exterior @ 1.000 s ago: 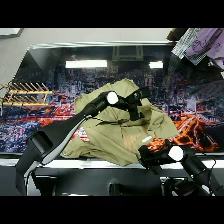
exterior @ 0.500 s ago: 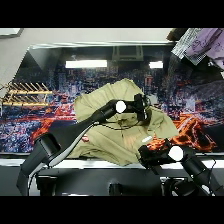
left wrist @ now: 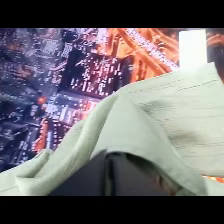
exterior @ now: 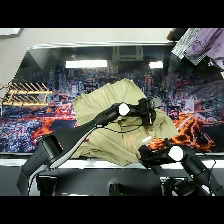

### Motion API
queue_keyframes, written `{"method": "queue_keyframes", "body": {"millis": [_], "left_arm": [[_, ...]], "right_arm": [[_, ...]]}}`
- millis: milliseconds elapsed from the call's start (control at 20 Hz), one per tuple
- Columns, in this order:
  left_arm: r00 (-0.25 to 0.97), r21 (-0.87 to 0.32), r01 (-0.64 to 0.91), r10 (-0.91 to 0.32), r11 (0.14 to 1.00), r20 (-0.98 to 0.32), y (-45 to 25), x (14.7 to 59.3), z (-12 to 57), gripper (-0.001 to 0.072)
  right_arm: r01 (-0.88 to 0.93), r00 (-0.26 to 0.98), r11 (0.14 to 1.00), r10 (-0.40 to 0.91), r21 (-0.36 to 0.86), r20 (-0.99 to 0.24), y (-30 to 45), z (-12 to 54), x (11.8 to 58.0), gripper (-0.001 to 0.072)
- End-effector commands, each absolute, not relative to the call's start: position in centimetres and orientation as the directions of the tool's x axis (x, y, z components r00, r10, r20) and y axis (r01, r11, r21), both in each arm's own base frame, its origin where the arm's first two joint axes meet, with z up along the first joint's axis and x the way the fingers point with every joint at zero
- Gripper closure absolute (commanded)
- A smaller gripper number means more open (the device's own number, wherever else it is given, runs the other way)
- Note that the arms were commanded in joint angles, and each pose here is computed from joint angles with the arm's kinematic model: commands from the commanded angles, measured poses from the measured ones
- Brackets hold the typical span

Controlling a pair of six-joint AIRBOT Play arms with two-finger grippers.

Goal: Fold the clothes and pants, and hang the long-sleeved shirts on hangers.

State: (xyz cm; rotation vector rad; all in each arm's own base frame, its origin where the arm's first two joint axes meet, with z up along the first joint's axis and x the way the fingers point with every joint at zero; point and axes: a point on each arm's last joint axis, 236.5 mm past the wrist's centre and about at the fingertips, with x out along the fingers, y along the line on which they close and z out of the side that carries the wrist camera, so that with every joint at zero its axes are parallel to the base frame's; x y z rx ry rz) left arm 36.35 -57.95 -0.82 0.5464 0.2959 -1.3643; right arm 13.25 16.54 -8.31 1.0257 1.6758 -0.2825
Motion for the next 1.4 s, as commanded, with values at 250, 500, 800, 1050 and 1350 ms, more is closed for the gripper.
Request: {"method": "queue_keyframes", "body": {"millis": [250, 500, 800, 1050, 1350], "left_arm": [[0.272, 0.068, 0.960, -0.848, 0.272, -0.456, -54.4, 41.3, 3.0, 0.0688], [0.584, 0.052, 0.803, -0.769, 0.593, -0.260, -44.0, 52.5, 14.3, 0.0688], [0.794, 0.134, 0.604, -0.608, 0.786, -0.012, -28.3, 56.4, 30.9, 0.0689], [0.850, 0.148, 0.467, -0.489, 0.872, 0.198, -17.6, 50.9, 44.7, 0.0689], [0.794, -0.132, 0.604, -0.607, 0.786, 0.025, -16.1, 42.1, 45.7, 0.0689]], "right_arm": [[0.714, 0.055, 0.599, 0.466, 0.361, -0.883, 15.6, -6.0, 16.5, 0.0690], [0.481, 0.303, 0.695, 0.439, 0.534, -0.846, 11.6, 3.5, 29.1, 0.0691], [0.004, 0.523, 0.817, 0.490, 0.577, -0.697, 16.5, 20.7, 44.2, 0.0691], [-0.173, 0.732, 0.851, 0.448, 0.496, -0.513, 15.7, 34.5, 43.8, 0.0691], [-0.206, 0.816, 0.868, 0.408, 0.453, -0.410, 13.5, 40.2, 39.3, 0.0691]]}}
